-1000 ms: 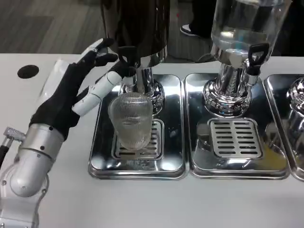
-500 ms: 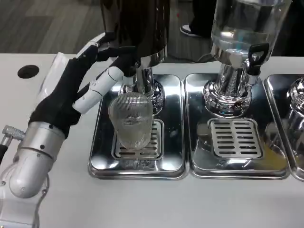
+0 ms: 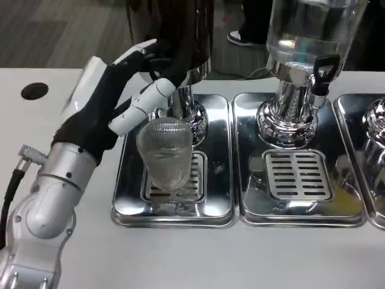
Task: Grasp the cup under the faucet to collect the drink, then remove the cup.
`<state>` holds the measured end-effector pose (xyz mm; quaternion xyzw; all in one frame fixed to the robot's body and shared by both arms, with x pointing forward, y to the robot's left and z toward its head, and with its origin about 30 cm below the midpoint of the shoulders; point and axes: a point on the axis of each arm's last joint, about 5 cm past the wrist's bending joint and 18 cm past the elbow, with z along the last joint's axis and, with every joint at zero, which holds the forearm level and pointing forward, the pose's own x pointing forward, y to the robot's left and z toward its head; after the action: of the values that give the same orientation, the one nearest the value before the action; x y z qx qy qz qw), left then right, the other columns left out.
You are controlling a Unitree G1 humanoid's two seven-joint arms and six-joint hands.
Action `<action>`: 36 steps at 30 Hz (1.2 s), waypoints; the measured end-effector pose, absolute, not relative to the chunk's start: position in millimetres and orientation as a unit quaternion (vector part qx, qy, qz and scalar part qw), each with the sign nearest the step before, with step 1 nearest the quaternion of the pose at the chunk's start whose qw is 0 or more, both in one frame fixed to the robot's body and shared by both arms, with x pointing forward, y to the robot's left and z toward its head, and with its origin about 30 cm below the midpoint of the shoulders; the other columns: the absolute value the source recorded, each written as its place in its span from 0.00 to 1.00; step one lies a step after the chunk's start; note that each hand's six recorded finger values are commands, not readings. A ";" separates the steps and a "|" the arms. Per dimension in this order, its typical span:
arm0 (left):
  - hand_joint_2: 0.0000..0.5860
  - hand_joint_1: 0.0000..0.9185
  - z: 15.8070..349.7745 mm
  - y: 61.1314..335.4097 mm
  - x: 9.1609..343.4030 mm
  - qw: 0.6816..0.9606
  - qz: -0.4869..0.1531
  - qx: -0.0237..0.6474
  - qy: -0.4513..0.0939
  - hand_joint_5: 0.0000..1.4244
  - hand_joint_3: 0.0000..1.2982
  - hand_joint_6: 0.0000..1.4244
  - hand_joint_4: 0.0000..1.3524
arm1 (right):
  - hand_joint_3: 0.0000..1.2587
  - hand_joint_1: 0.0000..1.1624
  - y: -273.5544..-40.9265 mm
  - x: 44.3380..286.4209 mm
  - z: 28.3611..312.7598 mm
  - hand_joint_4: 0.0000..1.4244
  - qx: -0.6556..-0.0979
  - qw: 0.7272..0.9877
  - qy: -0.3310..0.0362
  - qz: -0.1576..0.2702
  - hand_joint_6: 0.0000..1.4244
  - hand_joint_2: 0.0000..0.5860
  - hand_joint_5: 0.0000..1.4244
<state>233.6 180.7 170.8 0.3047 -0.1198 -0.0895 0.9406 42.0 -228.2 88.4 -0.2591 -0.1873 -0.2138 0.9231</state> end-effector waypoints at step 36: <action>0.12 0.00 169.7 185.7 206.0 0.946 -0.073 0.287 -0.129 0.12 0.34 0.00 0.17 | 0.35 0.66 -228.6 43.1 88.8 0.28 -0.257 0.923 -0.189 -0.215 0.13 0.98 0.23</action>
<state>206.0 185.7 169.7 0.2868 -0.1290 -0.0733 0.9464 43.1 -228.6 88.8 -0.2570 -0.1894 -0.2150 0.9230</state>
